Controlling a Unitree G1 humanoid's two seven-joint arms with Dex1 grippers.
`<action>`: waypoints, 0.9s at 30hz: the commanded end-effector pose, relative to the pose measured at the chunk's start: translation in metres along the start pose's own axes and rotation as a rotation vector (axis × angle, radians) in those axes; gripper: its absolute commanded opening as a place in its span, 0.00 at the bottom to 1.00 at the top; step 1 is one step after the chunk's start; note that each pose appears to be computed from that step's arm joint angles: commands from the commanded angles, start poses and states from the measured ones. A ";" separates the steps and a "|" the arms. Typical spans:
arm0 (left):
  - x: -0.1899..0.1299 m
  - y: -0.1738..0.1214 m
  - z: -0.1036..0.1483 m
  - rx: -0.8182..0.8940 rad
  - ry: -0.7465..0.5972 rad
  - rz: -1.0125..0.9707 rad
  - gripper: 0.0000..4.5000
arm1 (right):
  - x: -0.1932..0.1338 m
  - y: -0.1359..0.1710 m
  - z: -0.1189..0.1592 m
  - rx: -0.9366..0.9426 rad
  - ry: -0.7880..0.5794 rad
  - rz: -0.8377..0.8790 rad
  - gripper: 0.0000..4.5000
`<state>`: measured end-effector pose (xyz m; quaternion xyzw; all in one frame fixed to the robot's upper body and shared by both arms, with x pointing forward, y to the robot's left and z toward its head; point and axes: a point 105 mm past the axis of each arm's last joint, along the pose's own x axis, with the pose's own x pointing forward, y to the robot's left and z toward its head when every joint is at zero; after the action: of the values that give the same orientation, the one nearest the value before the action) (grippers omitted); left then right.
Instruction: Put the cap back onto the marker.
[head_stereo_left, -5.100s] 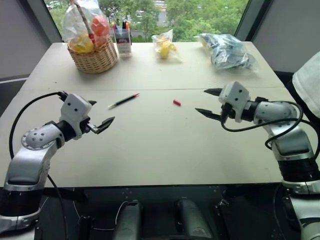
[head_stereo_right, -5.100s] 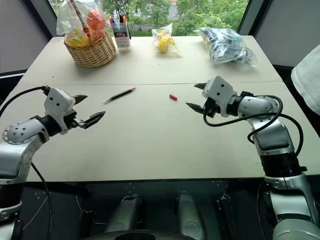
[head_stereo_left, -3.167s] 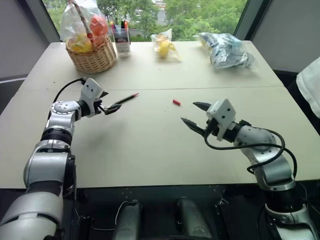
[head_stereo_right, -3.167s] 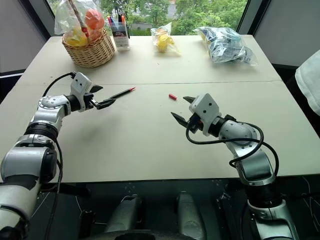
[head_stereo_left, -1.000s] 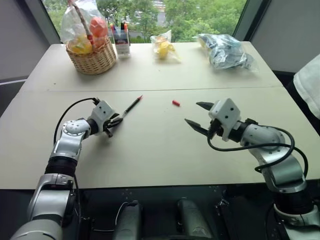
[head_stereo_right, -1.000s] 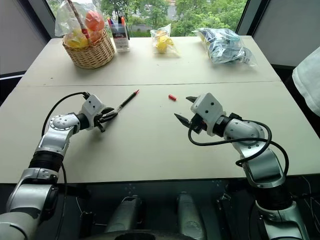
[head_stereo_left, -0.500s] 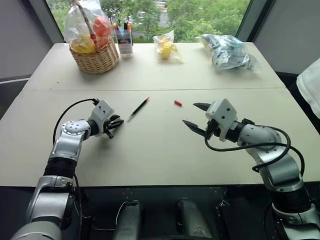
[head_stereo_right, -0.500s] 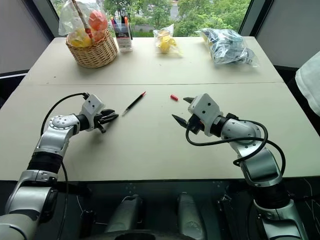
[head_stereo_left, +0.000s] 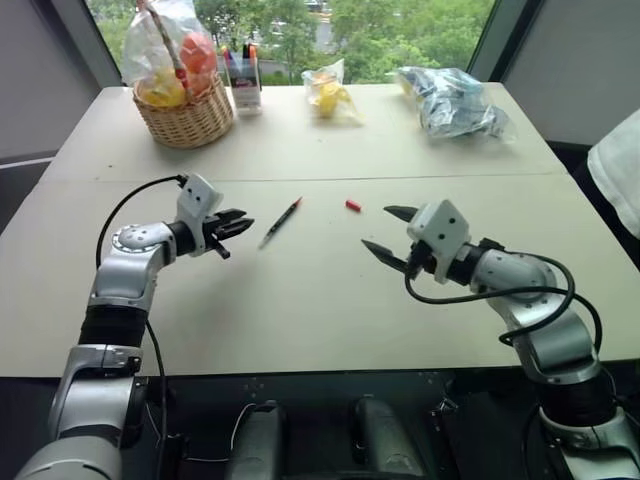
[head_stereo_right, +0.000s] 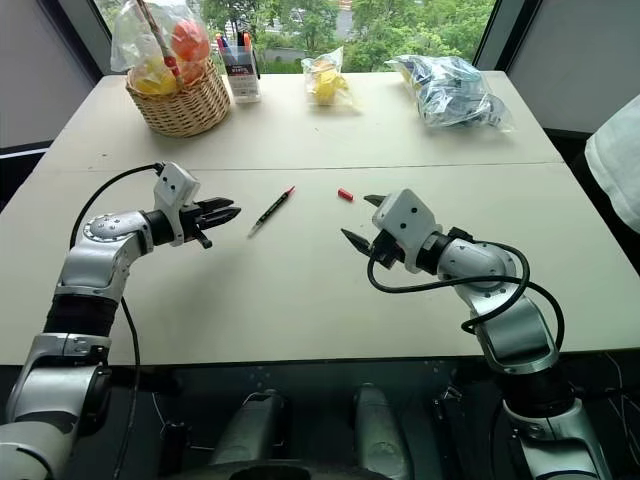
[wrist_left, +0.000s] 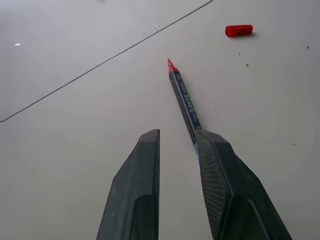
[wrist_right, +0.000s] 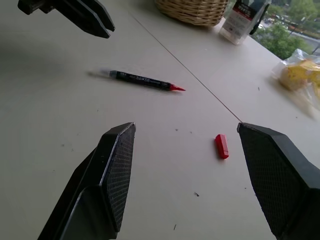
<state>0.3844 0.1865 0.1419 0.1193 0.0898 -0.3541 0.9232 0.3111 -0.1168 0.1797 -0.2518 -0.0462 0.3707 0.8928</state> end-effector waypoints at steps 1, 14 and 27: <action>0.000 0.003 0.016 0.012 -0.041 0.000 0.26 | 0.001 0.000 0.008 -0.025 -0.038 -0.028 0.74; 0.031 -0.010 0.019 0.066 -0.016 -0.052 1.00 | 0.008 0.006 0.008 -0.009 -0.060 -0.059 0.74; 0.078 -0.019 -0.004 0.025 0.050 0.050 1.00 | 0.012 0.005 0.008 -0.015 -0.066 -0.055 0.74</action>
<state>0.4219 0.1248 0.1039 0.1342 0.1267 -0.3394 0.9224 0.3151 -0.1046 0.1730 -0.2400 -0.0614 0.3540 0.9019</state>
